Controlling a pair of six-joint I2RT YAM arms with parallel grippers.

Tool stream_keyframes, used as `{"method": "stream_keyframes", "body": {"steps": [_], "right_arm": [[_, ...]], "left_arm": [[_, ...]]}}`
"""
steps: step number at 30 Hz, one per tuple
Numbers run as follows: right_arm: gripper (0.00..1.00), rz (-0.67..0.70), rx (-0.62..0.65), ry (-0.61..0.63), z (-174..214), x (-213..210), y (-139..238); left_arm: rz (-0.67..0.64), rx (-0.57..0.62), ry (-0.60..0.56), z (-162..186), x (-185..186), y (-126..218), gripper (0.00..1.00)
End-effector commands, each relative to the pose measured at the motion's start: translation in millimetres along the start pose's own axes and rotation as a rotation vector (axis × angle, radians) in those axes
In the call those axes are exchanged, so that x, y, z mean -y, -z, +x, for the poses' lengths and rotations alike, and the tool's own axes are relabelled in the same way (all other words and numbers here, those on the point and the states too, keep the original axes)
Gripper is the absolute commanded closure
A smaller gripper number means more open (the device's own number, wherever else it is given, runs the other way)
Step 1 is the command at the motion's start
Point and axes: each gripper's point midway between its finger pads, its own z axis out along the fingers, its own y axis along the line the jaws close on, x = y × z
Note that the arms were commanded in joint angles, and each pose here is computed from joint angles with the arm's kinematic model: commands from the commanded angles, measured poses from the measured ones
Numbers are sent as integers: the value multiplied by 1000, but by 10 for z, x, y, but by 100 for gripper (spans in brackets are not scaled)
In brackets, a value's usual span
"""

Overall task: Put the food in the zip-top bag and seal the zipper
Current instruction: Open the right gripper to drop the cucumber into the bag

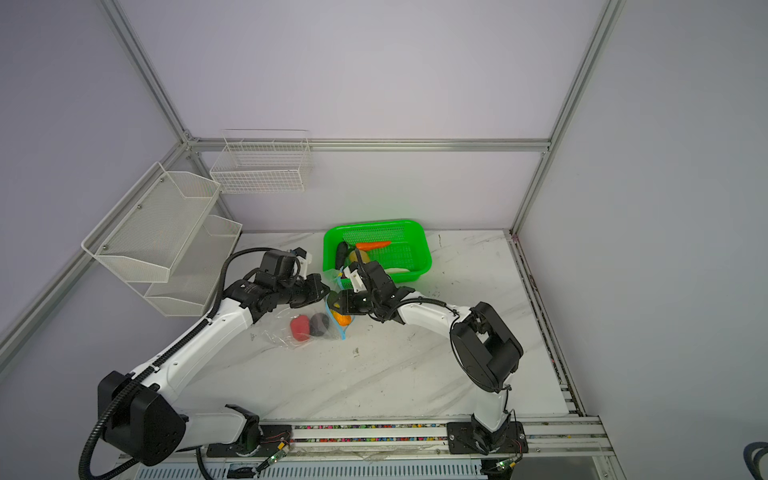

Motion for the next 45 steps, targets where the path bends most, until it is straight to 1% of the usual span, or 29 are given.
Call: {"method": "stream_keyframes", "body": {"steps": [1, 15, 25, 30, 33, 37, 41, 43, 45], "right_arm": [[54, 18, 44, -13, -81, 43, -52], [47, 64, -4, -21, 58, 271, -216], [41, 64, -20, -11, 67, 289, -268], [40, 38, -24, -8, 79, 227, -242], [41, -36, -46, -18, 123, 105, -234], [44, -76, -58, -25, 143, 43, -239], [44, -74, -35, -3, 70, -74, -103], [43, -32, 7, 3, -34, -109, 25], [43, -29, 27, 5, -87, -166, 109]], "left_arm": [[76, 56, -17, -137, 223, 146, 100], [83, 66, -26, -163, 251, 172, 100], [78, 63, -24, -150, 231, 160, 100], [74, 60, -22, -140, 216, 145, 100], [68, 59, -22, -128, 191, 136, 100], [64, 54, -20, -108, 170, 123, 100], [56, 60, -20, -102, 150, 132, 100], [51, 59, -12, -77, 125, 132, 100], [47, 56, -6, -43, 91, 117, 100]]}}
